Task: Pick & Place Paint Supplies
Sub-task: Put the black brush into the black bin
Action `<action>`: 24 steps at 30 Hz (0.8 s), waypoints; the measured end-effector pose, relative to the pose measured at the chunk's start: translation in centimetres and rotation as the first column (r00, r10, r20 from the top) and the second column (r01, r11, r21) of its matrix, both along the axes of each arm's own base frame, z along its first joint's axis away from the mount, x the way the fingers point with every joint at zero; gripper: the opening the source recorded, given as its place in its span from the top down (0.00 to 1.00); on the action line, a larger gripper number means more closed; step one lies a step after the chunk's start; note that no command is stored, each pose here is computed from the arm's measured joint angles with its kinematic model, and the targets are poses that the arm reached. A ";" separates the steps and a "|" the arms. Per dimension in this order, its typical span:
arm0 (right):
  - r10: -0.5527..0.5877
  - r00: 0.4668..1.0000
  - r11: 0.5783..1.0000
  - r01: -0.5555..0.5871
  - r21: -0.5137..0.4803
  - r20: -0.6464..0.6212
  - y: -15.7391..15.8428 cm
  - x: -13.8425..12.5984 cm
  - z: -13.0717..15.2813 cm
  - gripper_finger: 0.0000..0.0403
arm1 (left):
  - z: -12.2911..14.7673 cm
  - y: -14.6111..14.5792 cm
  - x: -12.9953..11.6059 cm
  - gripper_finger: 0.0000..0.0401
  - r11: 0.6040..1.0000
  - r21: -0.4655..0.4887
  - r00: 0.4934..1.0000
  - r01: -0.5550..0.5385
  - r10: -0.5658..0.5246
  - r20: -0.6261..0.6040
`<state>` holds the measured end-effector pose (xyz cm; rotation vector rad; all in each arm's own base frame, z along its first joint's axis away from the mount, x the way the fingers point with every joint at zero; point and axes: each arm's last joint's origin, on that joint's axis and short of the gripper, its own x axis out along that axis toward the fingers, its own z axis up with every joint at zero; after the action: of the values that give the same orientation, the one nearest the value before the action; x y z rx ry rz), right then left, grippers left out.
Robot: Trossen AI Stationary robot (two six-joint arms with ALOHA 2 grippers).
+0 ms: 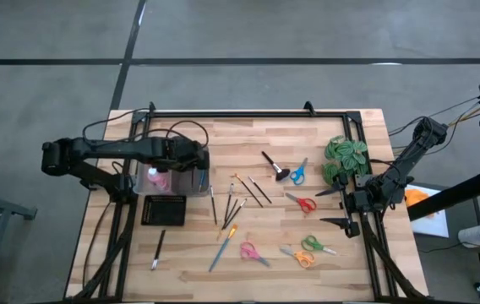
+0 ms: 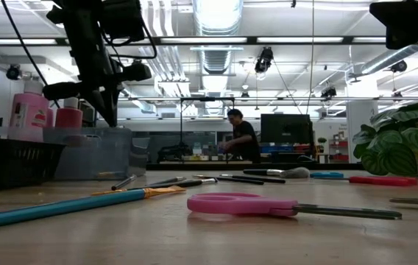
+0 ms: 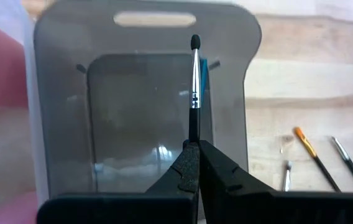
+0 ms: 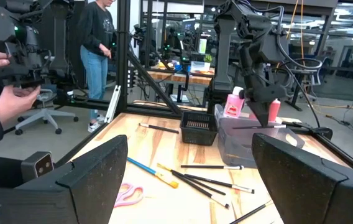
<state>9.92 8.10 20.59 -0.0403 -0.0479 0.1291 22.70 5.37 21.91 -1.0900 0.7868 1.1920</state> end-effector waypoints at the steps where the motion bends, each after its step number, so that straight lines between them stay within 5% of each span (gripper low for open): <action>1: 0.000 1.000 1.000 0.000 0.000 0.000 0.0 0.0 0.0 0.15 | 0.0 0.0 0.0 0.99 1.000 0.002 1.000 -0.007 0.007 0.002; 13: 0.000 1.000 1.000 0.000 0.000 0.000 0.0 0.0 0.0 0.15 | -1.2 -0.3 -0.1 0.99 1.000 0.017 1.000 0.022 -0.022 0.000; 24: 0.000 1.000 1.000 0.000 0.001 -0.001 0.0 0.0 0.0 0.15 | -4.4 -0.8 -1.0 0.99 0.996 -0.092 1.000 0.000 0.001 0.014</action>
<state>9.92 8.10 20.59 -0.0388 -0.0475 0.1294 21.66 4.62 17.52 -1.1724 0.8377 1.1568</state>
